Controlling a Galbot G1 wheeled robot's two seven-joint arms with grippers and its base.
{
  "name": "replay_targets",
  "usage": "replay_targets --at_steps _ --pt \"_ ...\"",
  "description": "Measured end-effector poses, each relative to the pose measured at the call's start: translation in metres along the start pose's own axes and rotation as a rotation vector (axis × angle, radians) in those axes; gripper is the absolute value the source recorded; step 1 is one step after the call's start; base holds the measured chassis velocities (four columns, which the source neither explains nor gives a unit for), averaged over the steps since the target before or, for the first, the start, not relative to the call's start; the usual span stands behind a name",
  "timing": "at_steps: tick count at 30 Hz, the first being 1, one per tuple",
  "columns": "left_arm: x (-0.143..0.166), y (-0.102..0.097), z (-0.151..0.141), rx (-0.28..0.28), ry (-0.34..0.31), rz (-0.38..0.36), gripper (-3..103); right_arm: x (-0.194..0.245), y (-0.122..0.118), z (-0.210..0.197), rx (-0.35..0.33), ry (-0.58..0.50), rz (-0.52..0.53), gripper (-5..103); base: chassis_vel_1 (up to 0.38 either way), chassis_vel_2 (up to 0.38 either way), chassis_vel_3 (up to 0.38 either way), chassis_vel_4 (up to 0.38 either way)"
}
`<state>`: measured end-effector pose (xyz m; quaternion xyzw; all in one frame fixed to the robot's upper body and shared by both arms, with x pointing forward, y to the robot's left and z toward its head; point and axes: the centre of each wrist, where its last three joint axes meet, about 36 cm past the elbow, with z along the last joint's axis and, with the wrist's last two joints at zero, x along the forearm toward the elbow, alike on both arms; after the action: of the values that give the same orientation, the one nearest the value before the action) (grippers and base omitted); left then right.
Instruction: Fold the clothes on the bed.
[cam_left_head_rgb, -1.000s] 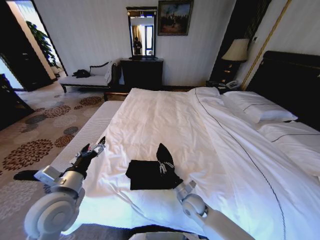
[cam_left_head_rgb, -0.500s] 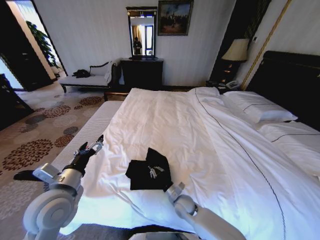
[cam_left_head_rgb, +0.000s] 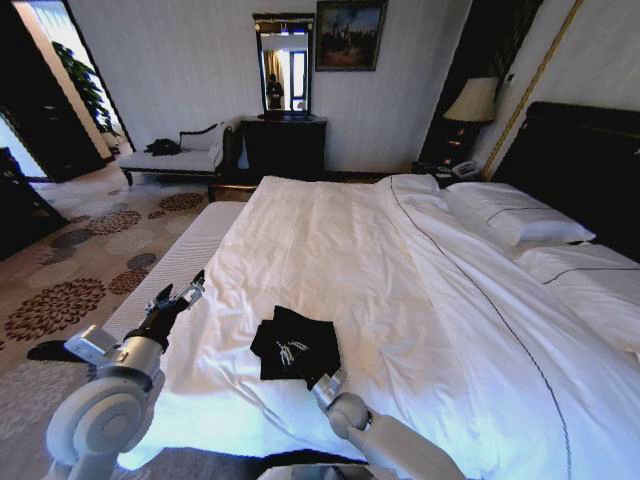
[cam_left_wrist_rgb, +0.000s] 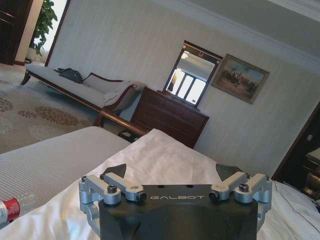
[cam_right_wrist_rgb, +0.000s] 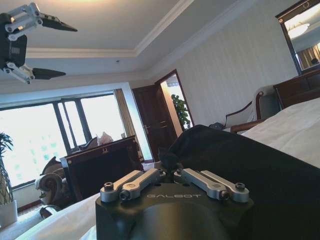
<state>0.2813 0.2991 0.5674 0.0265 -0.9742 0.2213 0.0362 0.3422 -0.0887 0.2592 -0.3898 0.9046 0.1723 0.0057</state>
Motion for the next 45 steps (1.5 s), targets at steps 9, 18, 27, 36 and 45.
replay_targets --at_steps 9,18,27,36,45 --pt "0.003 -0.001 0.002 0.004 0.005 -0.005 100 -0.004 0.006 0.011 -0.007 0.008 0.006 2 0.000 0.000 0.000 0.000" --pt "0.007 -0.003 0.002 0.006 0.003 -0.006 100 -0.005 0.009 0.006 -0.010 -0.001 0.017 20 0.000 0.000 0.000 0.000" --pt "0.010 -0.005 0.004 0.004 0.006 -0.007 100 0.002 0.024 -0.031 -0.088 -0.056 0.044 54 0.000 0.000 0.000 0.000" --pt "0.012 -0.006 0.004 0.005 0.006 -0.009 100 -0.045 0.008 -0.050 -0.296 -0.032 0.268 86 0.000 0.000 0.000 0.000" --pt "0.014 -0.003 0.004 0.000 0.004 -0.026 100 -0.088 0.019 -0.026 -0.413 0.071 0.356 100 0.000 0.000 0.000 0.000"
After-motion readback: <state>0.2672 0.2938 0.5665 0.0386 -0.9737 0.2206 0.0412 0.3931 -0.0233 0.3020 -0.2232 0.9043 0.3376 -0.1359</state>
